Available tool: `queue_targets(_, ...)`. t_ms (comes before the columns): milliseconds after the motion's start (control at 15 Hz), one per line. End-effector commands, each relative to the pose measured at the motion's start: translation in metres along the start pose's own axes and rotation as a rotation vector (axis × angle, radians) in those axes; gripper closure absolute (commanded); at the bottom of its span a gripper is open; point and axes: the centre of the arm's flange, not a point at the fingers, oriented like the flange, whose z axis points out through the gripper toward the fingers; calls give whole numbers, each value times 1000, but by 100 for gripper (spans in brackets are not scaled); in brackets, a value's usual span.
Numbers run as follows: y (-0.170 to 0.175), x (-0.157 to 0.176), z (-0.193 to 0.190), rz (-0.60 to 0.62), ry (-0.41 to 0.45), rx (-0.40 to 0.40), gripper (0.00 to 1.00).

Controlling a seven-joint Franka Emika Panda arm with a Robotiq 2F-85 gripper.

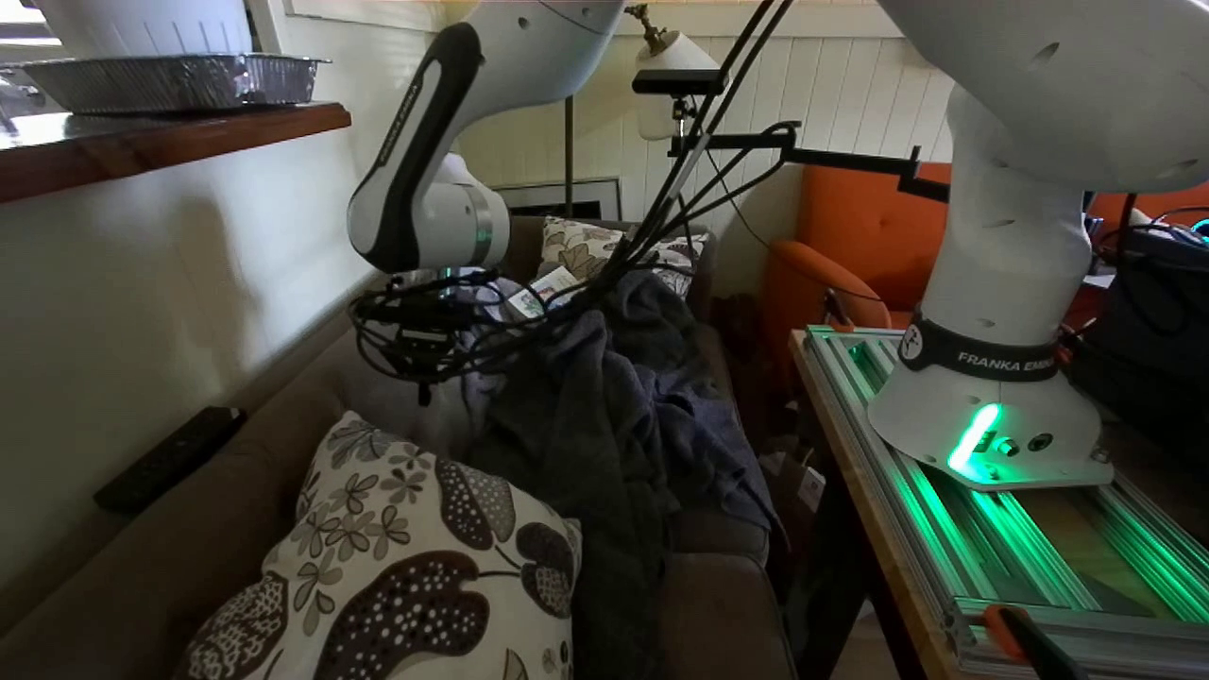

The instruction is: Move the pillow on the left slightly to the left

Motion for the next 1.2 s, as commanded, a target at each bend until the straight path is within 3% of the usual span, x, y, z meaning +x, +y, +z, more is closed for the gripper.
queue_targets(0,23,13,-58,-16,84,-12,74)
queue_targets(133,43,19,-88,-72,69,-45,67)
queue_targets(200,57,19,-107,-157,-3,-34,60)
queue_targets(733,128,3,-238,-526,-204,-132,4)
queue_targets(1133,148,-71,-338,-801,-377,-257,0)
